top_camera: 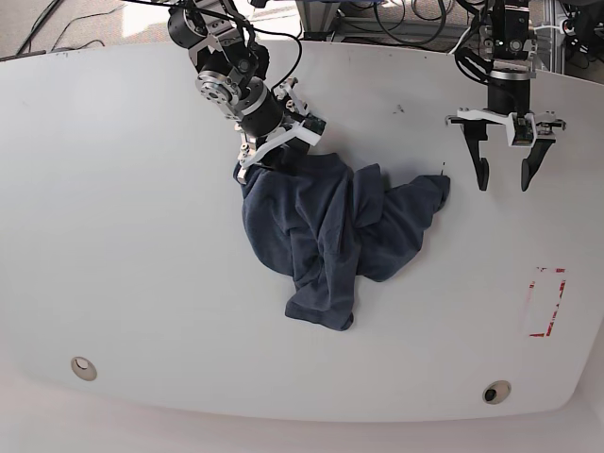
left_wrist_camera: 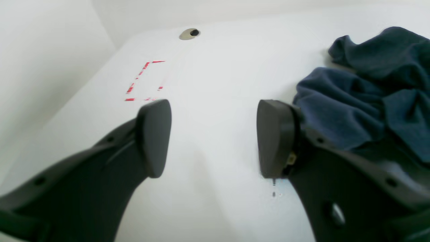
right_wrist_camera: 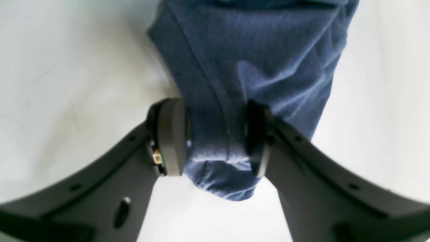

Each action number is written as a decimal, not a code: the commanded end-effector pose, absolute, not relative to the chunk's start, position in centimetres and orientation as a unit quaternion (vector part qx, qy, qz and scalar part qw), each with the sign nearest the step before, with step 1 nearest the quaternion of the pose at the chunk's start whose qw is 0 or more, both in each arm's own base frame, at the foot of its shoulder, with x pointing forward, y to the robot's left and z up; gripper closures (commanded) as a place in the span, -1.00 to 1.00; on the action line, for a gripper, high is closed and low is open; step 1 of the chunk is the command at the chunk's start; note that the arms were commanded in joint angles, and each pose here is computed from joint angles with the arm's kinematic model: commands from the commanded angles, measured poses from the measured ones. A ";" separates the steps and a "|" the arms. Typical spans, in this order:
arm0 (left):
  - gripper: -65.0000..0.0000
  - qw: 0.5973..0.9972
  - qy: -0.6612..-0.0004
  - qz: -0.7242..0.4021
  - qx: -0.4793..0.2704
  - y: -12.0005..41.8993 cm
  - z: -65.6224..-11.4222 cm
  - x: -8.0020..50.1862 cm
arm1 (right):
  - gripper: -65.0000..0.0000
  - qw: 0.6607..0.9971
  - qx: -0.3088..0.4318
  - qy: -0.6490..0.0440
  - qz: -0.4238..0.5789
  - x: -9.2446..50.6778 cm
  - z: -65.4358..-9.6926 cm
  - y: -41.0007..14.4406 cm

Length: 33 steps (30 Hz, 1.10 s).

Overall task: Layout the t-shirt on the table in an organized manner, then fold the t-shirt properly
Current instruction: 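Lower the right gripper onto the navy t-shirt and pinch its edge, then lower the left gripper to the shirt's opposite edge and grasp it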

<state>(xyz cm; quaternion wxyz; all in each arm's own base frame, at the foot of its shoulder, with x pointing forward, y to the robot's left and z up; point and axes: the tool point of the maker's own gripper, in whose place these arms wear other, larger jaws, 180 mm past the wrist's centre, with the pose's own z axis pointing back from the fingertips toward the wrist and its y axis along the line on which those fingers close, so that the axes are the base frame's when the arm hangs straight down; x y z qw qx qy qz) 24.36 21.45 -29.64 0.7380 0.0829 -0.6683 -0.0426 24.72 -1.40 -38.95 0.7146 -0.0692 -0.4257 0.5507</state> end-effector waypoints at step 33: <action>-0.16 0.726 -0.681 -0.056 0.077 20.8 -28.8 24.6 | 0.86 0.703 -0.091 -0.438 0.553 26.4 -38.1 -2.4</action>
